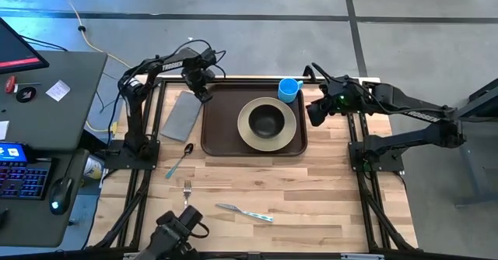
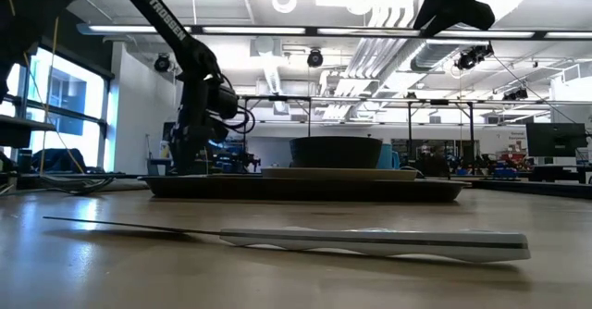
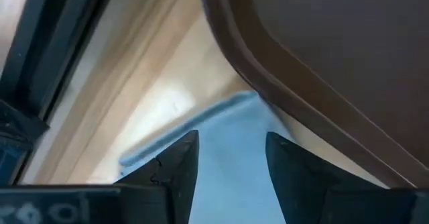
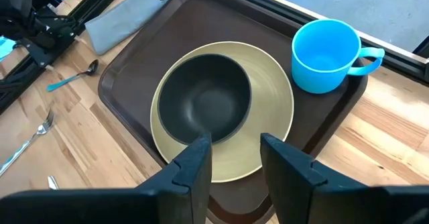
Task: Set up tray
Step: Put the gray napkin on the brown tray to the left of the white plate
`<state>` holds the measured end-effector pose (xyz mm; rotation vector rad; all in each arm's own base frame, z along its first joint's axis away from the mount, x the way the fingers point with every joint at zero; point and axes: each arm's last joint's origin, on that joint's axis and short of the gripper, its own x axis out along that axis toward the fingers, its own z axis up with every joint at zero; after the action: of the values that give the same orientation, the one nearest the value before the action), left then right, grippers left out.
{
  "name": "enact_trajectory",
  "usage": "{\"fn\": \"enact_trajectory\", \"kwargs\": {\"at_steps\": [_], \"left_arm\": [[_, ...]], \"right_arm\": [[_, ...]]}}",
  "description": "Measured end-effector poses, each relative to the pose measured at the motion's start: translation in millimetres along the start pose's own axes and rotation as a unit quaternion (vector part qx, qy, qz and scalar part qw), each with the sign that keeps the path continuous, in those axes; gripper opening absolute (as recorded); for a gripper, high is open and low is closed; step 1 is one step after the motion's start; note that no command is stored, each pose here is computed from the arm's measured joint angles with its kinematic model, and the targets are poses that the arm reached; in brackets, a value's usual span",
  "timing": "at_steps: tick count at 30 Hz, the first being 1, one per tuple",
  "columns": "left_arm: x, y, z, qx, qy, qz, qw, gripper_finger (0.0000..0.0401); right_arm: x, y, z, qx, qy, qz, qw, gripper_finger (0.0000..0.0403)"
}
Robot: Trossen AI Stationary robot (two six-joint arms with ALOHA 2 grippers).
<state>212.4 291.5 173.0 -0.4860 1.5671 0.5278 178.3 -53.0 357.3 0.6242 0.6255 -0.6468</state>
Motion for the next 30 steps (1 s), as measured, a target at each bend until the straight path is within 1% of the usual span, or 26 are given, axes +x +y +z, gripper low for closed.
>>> {"fn": "enact_trajectory", "kwargs": {"at_steps": [3,6,9,12,18,23,28,30], "left_arm": [[2.7,1.9,3.8,-0.01,-0.01,0.023,1.0,0.0206],[2.6,2.5,6.0,-0.018,-0.022,0.023,0.999,0.0205],[2.6,2.2,6.3,-0.008,-0.025,0.017,1.0,0.02],[7.1,1.7,6.1,0.005,-0.013,0.011,1.0,0.0195],[14.7,-0.2,0.5,0.024,0.035,-0.002,0.999,0.0184],[14.9,1.3,2.3,0.028,0.027,0.01,0.999,0.0173],[16.2,2.9,1.9,0.031,0.024,0.009,0.999,0.0164],[19.4,1.9,-1.0,0.032,0.033,0.006,0.999,0.0163]], "right_arm": [[0.0,0.0,0.0,0.0,0.0,0.0,1.0,0.0119],[0.0,0.0,0.0,0.001,0.0,0.0,1.0,0.0119],[0.0,0.0,0.0,0.011,0.001,0.001,1.0,0.0119],[0.0,0.1,-0.1,0.012,0.001,0.002,1.0,0.0119],[0.0,0.0,-0.1,0.013,0.001,0.001,1.0,0.0119],[0.0,-0.2,0.1,0.013,-0.001,-0.002,1.0,0.0119],[0.4,-2.0,1.3,0.021,0.001,-0.001,1.0,0.0119],[0.6,-2.9,1.9,0.027,0.0,-0.003,1.0,0.0119]]}}
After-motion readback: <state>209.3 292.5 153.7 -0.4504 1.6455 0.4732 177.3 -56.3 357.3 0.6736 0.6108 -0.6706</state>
